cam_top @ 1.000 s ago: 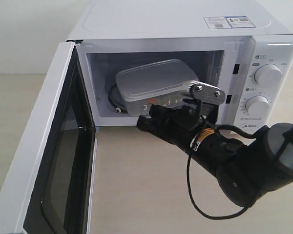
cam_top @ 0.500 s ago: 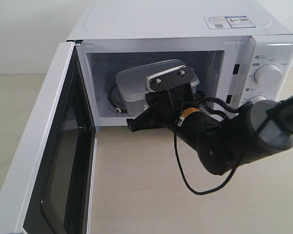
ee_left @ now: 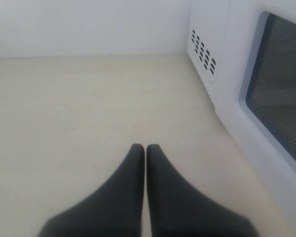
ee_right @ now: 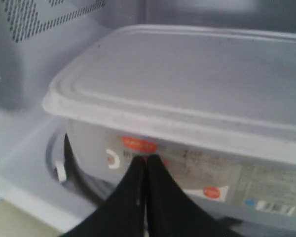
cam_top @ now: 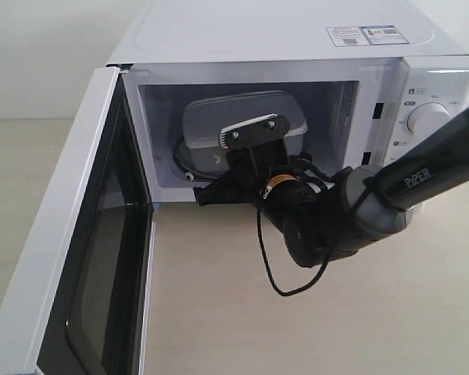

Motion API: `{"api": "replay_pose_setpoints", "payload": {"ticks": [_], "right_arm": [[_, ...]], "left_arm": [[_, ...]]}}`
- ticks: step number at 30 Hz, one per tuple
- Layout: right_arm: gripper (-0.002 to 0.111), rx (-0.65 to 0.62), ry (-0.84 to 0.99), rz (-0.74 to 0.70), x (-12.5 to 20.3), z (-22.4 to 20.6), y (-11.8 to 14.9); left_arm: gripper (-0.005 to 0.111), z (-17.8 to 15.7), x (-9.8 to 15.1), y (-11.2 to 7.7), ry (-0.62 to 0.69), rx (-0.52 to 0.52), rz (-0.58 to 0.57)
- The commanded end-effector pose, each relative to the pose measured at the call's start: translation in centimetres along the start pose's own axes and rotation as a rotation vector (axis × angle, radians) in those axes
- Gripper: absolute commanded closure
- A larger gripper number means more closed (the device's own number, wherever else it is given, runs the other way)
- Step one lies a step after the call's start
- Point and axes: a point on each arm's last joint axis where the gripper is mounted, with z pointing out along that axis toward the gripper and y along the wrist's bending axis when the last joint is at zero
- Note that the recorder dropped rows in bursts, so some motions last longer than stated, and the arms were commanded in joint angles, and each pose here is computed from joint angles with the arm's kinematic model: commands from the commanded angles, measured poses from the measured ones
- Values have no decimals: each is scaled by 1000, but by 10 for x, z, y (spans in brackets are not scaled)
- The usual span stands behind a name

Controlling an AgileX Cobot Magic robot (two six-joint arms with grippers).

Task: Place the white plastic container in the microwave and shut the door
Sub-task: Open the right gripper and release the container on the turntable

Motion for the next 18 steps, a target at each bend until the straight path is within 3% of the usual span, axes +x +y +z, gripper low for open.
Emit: {"api": "replay_pose_setpoints", "payload": {"ticks": [1, 8, 18], "right_arm": [[108, 28, -36, 10, -12, 7, -2], [108, 9, 37, 5, -14, 12, 2], [108, 13, 61, 65, -16, -37, -9]], "left_arm": [[103, 0, 1, 0, -3, -3, 2], [103, 0, 1, 0, -3, -3, 2], [103, 0, 1, 0, -3, -3, 2]]}}
